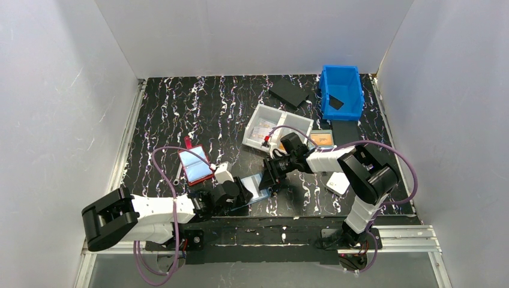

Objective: Take the credit cards out of the card holder
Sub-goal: Remove the credit card from the card holder.

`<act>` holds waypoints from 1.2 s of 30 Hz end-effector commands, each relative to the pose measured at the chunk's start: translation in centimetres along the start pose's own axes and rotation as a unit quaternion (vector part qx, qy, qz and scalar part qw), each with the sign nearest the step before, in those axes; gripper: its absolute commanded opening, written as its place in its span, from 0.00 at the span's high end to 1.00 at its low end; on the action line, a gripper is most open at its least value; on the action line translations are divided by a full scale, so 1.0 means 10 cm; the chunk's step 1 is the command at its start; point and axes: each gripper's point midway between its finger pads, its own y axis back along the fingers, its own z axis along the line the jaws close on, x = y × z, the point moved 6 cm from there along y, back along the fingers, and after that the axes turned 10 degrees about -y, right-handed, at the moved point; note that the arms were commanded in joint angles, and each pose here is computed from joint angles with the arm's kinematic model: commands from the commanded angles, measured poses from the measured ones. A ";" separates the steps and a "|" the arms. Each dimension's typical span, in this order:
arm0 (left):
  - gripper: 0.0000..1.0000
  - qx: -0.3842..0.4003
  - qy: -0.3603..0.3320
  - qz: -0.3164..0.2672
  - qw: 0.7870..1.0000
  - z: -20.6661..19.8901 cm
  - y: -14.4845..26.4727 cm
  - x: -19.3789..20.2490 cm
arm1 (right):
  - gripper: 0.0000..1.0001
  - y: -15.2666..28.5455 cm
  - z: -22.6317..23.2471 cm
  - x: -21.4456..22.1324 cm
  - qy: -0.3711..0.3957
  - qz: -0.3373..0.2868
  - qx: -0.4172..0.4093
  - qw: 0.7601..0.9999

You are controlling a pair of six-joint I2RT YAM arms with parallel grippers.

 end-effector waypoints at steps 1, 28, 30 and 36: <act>0.67 -0.040 -0.004 -0.004 0.999 0.20 0.02 0.04 | 0.60 0.00 -0.07 -0.06 0.009 -0.009 0.030 0.999; 0.67 -0.019 -0.031 0.034 0.999 0.10 -0.06 0.09 | 0.68 -0.04 0.17 0.03 -0.061 0.031 -0.107 0.992; 0.61 -0.014 -0.030 0.032 0.999 0.09 -0.05 0.09 | 0.68 -0.04 0.20 0.03 -0.064 0.032 -0.119 0.990; 0.46 -0.009 -0.007 0.019 1.000 0.09 -0.02 0.05 | 0.68 -0.03 0.24 0.03 -0.065 0.030 -0.129 0.989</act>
